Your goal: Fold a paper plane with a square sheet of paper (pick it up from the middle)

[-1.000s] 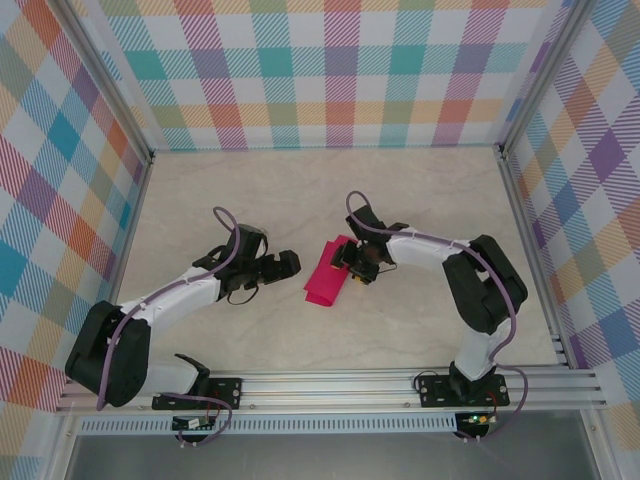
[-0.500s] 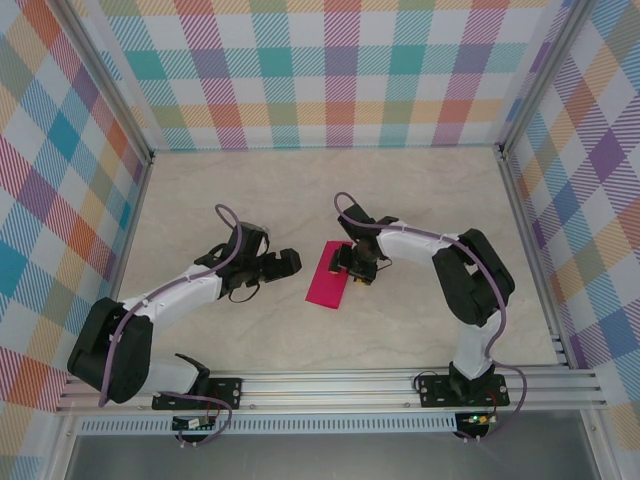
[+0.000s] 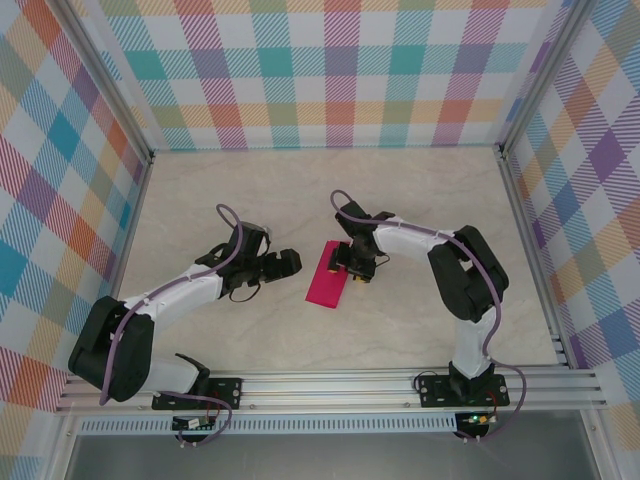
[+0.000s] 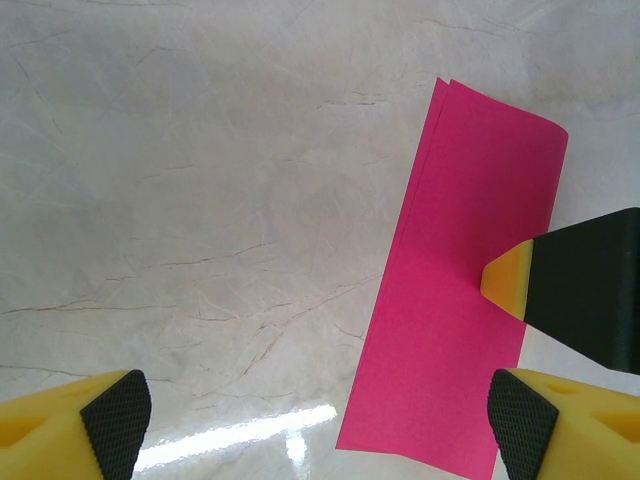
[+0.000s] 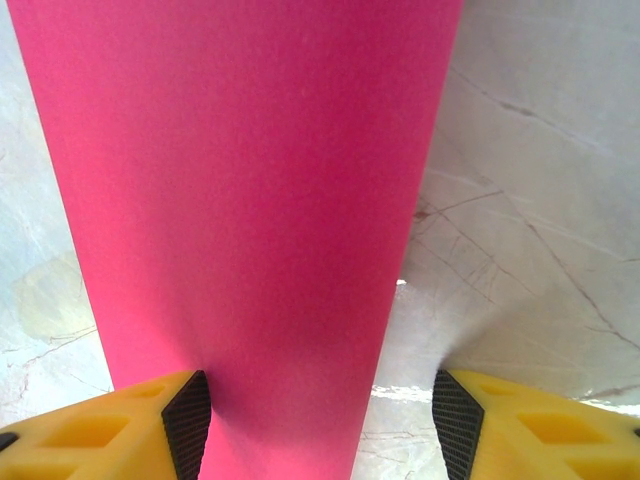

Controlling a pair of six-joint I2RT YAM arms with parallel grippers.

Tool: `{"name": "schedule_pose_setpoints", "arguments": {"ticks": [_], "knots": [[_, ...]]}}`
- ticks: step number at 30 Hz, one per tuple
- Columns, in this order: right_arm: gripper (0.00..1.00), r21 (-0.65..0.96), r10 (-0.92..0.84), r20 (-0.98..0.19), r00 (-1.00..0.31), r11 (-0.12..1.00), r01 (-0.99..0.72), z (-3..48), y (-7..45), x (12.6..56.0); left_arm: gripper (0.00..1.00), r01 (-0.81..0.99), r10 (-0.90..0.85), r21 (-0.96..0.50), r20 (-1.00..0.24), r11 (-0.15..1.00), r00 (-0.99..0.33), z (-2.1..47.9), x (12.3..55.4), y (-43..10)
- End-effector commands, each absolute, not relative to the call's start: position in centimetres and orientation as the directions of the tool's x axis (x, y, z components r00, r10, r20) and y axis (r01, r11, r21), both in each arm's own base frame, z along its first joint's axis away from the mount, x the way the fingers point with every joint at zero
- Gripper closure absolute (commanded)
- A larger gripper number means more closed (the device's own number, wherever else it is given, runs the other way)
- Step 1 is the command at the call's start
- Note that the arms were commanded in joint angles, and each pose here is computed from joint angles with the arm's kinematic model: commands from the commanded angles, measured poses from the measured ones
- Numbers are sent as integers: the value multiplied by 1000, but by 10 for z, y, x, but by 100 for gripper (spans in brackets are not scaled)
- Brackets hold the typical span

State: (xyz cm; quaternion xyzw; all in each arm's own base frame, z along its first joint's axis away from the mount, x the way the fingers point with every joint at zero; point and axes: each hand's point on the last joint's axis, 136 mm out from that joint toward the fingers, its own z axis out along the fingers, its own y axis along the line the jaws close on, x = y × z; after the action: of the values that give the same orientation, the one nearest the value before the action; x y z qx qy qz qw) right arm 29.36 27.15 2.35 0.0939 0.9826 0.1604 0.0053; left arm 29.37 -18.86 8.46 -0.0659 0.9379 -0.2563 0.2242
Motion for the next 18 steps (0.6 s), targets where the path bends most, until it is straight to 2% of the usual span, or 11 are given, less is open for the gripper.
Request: {"name": "schedule_pose_setpoints", "arguments": {"ticks": [1, 18], "knots": [[36, 271, 151, 47, -987, 949, 159, 13, 268, 288, 13, 32, -219, -529, -405, 848, -888, 92, 299, -199], [36, 234, 128, 77, -989, 962, 142, 2, 266, 285, 19, 33, -214, -530, -397, 847, -893, 89, 299, -199]]}}
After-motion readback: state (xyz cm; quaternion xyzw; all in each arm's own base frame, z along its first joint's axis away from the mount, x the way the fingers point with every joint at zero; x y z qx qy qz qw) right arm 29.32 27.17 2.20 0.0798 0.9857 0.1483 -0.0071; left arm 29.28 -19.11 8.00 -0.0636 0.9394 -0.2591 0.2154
